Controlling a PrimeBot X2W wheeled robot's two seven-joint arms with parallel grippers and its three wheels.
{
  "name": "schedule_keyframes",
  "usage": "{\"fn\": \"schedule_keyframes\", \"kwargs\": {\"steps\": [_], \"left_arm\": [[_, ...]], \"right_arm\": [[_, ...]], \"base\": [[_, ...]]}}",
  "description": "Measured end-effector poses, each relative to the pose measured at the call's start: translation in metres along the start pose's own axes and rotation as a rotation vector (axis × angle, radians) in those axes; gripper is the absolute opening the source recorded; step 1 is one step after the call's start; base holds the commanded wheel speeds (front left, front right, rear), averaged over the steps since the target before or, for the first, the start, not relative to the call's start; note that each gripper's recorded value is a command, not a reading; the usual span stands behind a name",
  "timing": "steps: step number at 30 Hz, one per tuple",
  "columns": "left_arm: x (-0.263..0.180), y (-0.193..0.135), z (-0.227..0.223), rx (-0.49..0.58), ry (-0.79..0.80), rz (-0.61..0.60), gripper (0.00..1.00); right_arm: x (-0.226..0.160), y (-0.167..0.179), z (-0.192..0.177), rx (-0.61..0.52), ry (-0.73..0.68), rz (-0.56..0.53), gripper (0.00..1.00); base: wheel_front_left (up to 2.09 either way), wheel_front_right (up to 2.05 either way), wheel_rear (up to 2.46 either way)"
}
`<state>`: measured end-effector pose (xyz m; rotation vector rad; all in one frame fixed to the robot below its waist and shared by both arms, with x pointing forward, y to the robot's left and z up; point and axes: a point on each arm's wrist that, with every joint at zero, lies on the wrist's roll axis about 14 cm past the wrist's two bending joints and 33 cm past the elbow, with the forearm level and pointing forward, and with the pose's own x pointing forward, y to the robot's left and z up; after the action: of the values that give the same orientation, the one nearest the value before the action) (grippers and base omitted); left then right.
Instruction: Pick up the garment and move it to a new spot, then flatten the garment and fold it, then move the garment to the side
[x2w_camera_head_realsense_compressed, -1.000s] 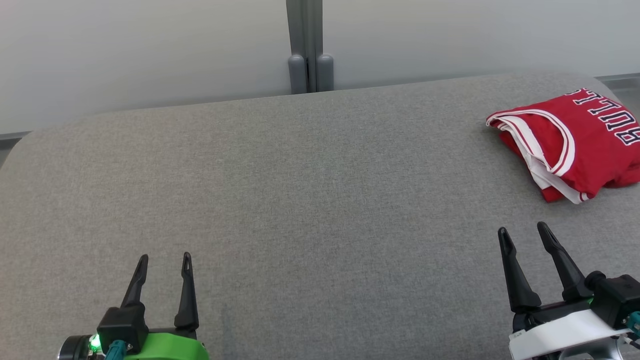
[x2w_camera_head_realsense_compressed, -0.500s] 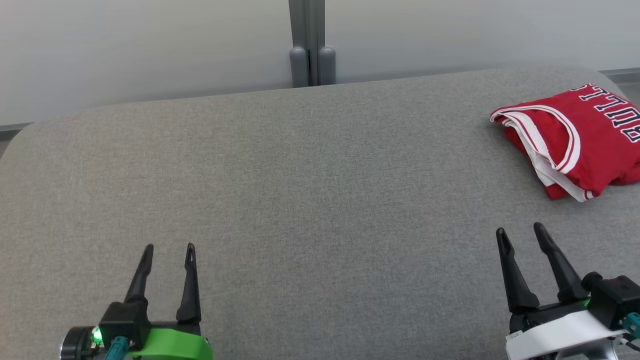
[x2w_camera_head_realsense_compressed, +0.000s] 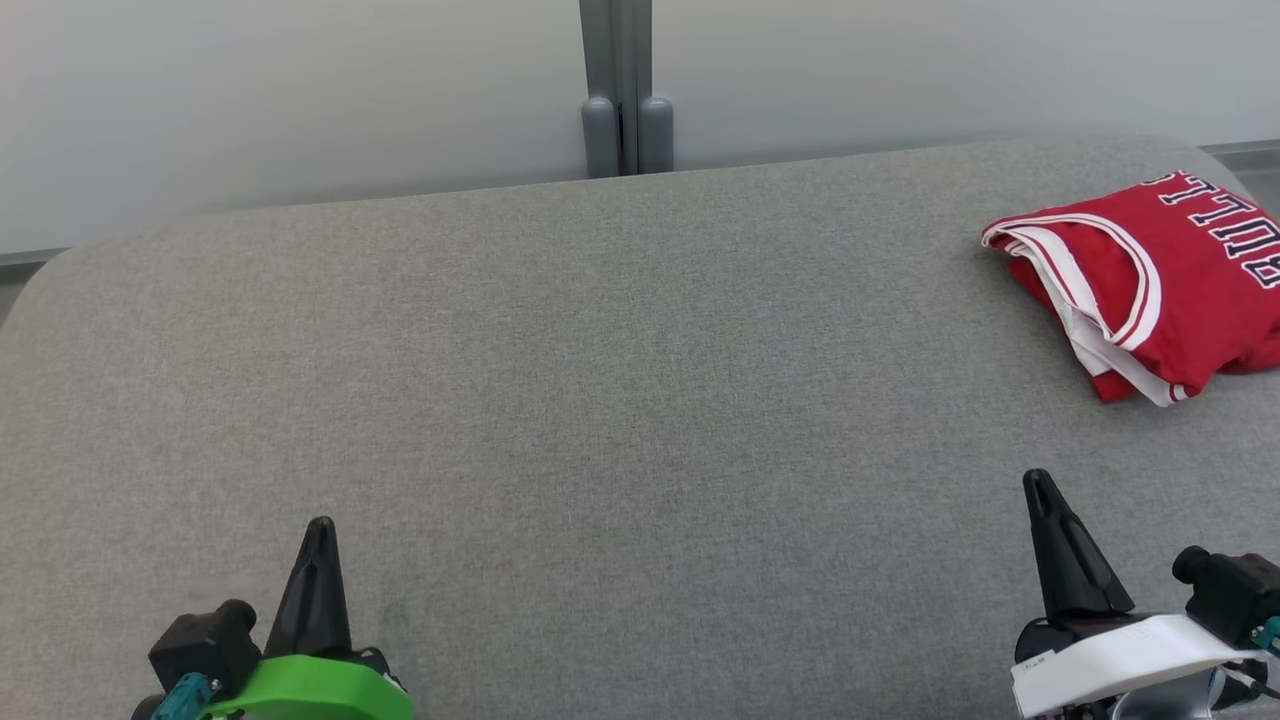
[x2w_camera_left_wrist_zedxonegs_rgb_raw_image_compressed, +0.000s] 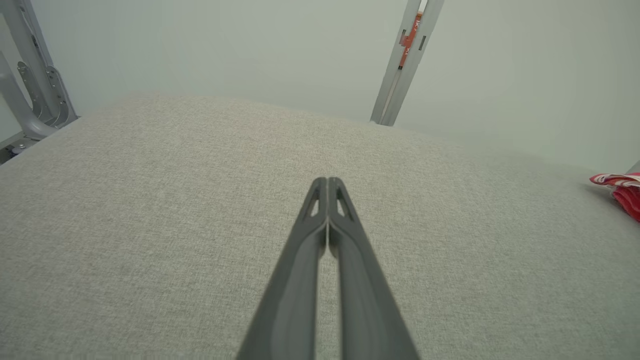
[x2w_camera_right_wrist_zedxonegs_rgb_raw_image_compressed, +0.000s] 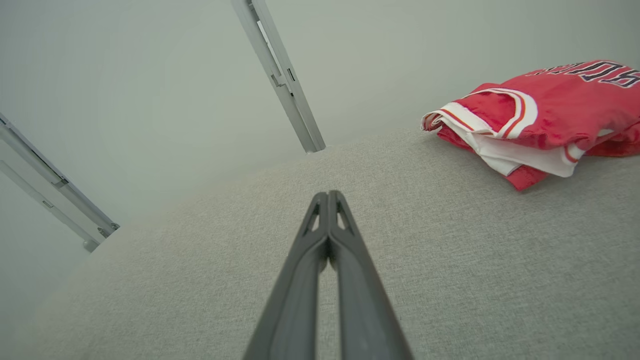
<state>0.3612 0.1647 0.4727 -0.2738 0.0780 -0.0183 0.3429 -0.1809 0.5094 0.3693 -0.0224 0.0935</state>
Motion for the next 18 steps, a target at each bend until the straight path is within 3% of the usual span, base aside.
{"fn": "schedule_keyframes", "kwargs": {"steps": [18], "left_arm": [[0.006, 0.012, 0.005, -0.303, 0.025, 0.057, 0.00]], "right_arm": [[0.011, -0.008, 0.001, 0.287, -0.011, -0.035, 0.00]], "base": [[0.00, 0.00, 0.00]]}}
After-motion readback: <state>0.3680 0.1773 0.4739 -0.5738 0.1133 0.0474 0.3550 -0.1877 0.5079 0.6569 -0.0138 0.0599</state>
